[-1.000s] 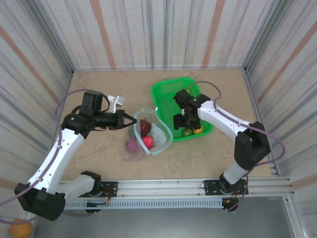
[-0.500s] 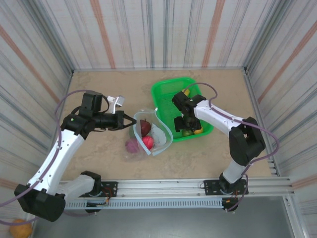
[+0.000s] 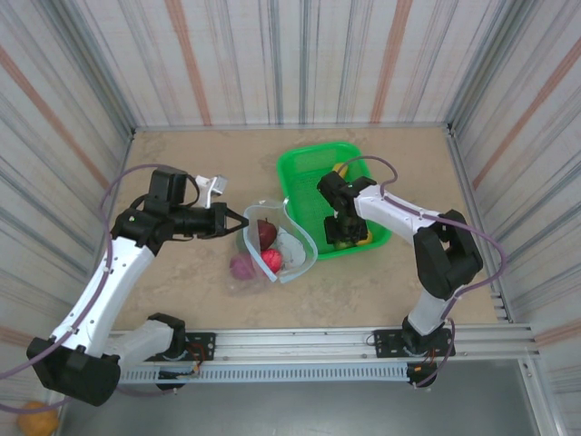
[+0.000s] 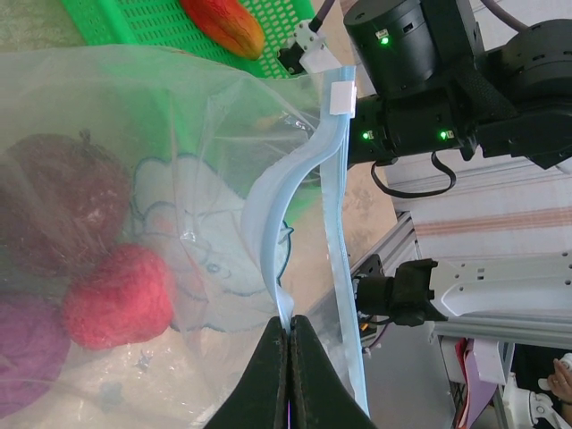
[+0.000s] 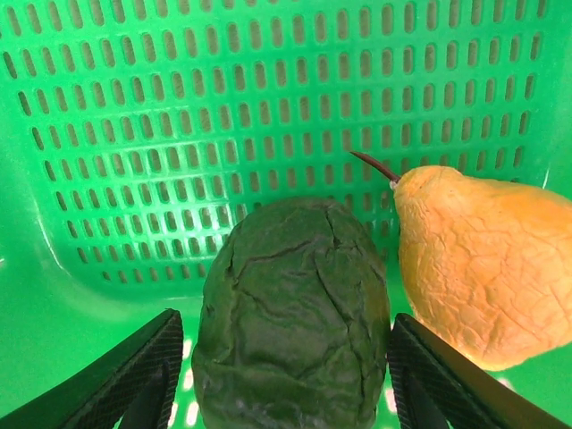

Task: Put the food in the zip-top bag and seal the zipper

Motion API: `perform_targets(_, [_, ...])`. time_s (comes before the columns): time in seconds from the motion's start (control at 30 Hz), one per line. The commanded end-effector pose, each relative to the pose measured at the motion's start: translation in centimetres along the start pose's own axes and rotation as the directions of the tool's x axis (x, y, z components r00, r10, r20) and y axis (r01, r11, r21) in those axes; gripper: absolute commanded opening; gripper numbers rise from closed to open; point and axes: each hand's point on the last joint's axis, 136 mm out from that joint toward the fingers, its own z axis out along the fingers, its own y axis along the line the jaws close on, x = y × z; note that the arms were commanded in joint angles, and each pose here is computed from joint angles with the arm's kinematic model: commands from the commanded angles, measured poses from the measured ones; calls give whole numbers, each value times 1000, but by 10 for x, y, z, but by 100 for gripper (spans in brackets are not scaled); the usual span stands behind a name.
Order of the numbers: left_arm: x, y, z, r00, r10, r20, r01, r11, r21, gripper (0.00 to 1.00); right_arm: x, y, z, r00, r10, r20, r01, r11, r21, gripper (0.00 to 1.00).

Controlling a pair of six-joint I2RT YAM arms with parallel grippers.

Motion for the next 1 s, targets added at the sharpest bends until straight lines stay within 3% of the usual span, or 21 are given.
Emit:
perform_targets(0.0, [1, 4, -1, 1000, 5, -5, -5, 1000, -19, 0, 4, -2, 4, 1000, -7, -8, 7, 1000, 4, 58])
perform_targets(0.13, [0, 6, -1, 1000, 0, -4, 0, 1000, -23, 0, 0, -3, -9, 999, -4, 32, 4, 1000, -10, 44])
perform_targets(0.4, [-1, 4, -3, 1000, 2, 6, -2, 1000, -24, 0, -12, -7, -58, 987, 14, 160, -8, 999, -39, 44])
perform_targets(0.6, [-3, 1, -5, 1000, -6, 21, 6, 1000, -16, 0, -23, 4, -125, 948, 48, 315, 2, 987, -158, 43])
perform_targets(0.7, [-5, 0, -5, 1000, -13, 28, 13, 1000, -7, 0, -25, 17, -168, 907, 72, 415, 48, 961, -273, 42])
perform_targets(0.83, [-8, -2, -4, 999, -20, 29, 20, 1000, 7, 0, -16, 47, -233, 839, 77, 538, 212, 865, -455, 42])
perform_targets(0.97, [-9, -5, -4, 999, -24, 30, 24, 1000, 20, 0, 3, 71, -266, 782, -6, 623, 379, 799, -468, 42])
